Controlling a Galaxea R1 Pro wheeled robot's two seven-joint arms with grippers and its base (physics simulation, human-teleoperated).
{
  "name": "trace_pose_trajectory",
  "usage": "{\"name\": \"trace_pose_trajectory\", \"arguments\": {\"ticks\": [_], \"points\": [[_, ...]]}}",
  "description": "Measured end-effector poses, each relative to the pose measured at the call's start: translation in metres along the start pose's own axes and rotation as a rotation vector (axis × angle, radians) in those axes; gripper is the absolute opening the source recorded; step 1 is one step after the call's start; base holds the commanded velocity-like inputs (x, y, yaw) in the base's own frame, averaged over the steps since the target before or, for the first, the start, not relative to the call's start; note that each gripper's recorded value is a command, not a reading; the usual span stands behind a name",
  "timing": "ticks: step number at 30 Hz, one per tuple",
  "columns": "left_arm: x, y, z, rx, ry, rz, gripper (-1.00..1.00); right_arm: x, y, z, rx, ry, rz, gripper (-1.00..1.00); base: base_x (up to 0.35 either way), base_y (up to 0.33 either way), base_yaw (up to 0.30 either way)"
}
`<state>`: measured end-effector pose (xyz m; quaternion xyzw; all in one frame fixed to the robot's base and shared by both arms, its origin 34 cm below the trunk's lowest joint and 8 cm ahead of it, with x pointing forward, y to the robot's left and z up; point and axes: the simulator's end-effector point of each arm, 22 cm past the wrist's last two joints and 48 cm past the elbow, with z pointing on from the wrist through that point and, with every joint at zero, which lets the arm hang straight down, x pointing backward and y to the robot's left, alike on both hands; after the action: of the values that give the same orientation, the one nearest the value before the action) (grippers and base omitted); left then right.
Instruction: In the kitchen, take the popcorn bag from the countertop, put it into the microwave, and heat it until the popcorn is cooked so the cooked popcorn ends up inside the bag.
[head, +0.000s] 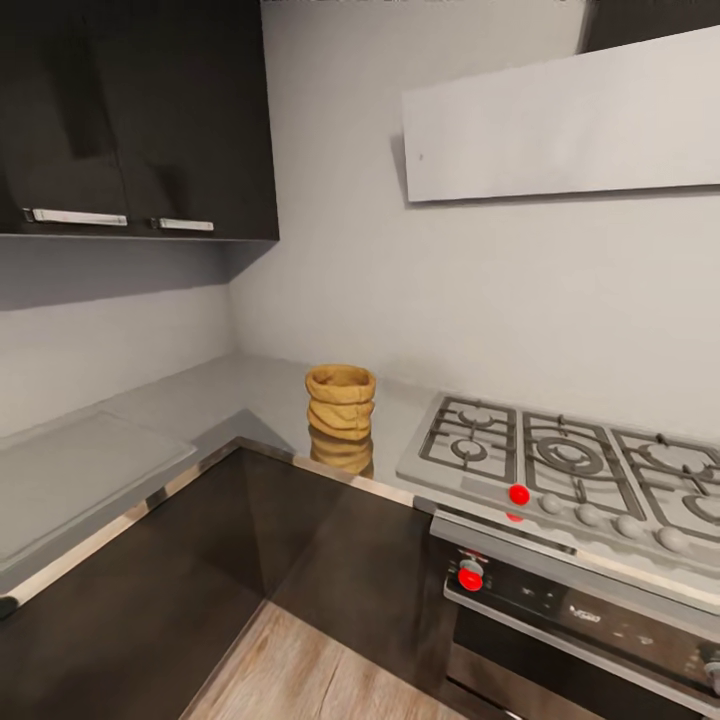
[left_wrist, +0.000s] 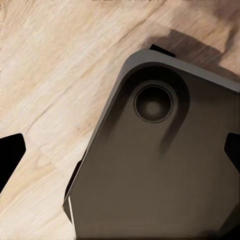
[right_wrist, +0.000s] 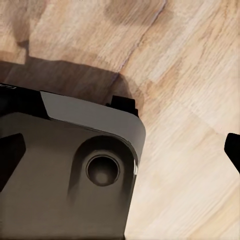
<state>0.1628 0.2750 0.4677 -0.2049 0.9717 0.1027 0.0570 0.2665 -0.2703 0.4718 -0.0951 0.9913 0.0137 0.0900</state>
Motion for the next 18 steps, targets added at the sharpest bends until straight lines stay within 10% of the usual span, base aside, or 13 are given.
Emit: {"name": "trace_pose_trajectory", "arguments": {"ticks": [18], "points": [[0.001, 0.007, -0.027, -0.005, 0.011, 0.006, 1.00, 0.002, 0.007, -0.027, -0.012, 0.023, -0.007, 1.00, 0.000, 0.000, 0.000]]}}
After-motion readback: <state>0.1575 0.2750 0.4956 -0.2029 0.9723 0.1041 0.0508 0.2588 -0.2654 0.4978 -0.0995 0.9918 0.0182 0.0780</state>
